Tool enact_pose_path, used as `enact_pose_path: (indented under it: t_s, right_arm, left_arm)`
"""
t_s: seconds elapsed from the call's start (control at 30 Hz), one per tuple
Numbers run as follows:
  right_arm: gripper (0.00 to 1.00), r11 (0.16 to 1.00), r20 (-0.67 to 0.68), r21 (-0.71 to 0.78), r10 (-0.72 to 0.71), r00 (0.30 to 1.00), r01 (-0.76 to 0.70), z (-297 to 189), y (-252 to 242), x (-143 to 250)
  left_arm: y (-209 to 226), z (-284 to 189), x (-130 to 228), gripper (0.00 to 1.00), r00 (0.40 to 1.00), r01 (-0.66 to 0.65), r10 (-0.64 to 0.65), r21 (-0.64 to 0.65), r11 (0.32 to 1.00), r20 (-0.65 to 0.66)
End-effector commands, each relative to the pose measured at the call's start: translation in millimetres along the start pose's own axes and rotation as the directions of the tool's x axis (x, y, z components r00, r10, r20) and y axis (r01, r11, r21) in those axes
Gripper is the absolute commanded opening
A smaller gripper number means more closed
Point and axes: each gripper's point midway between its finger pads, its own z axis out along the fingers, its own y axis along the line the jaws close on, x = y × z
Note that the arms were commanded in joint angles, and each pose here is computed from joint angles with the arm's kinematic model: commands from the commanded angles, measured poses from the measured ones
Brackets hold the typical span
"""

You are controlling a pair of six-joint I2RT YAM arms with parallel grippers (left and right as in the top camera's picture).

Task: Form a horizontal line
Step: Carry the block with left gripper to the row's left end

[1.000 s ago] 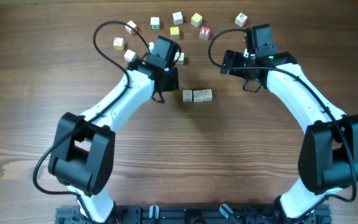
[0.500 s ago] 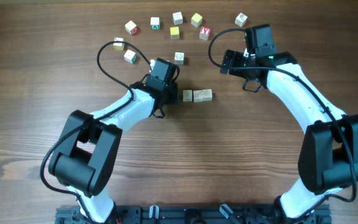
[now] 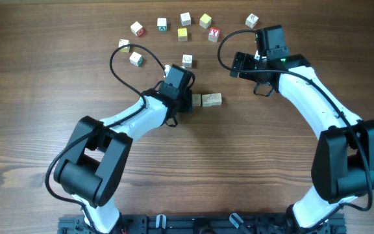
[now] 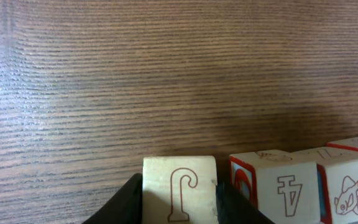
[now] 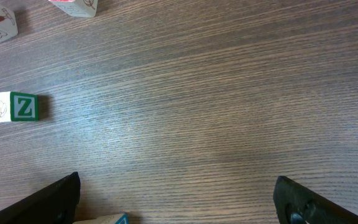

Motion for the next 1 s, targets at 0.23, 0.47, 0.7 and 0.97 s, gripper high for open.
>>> enact_pose_path:
  t_s: [0.23, 0.47, 0.7, 0.97]
  right_arm:
    - [1.00, 1.000, -0.003, 0.016, -0.002, 1.000, 0.002, 6.0, -2.8, 0.6]
    - [1.00, 1.000, -0.002, 0.016, -0.002, 1.000, 0.002, 6.0, -2.7, 0.5]
    - [1.00, 1.000, -0.003, 0.016, -0.003, 1.000, 0.003, 6.0, -2.8, 0.6]
    - [1.00, 1.000, -0.003, 0.016, -0.003, 1.000, 0.003, 6.0, -2.8, 0.6]
  left_arm:
    - [1.7, 5.5, 17.5, 0.41, 0.999, -0.011, 0.011, 0.002, 1.000, -0.053]
    - [1.6, 5.5, 17.1, 0.40, 0.999, -0.012, 0.012, 0.003, 1.000, -0.051]
    - [1.6, 5.3, 17.3, 0.40, 0.999, -0.012, 0.012, 0.003, 1.000, -0.052]
    - [2.5, 4.9, 23.4, 0.43, 0.997, -0.013, 0.013, 0.002, 1.000, -0.079]
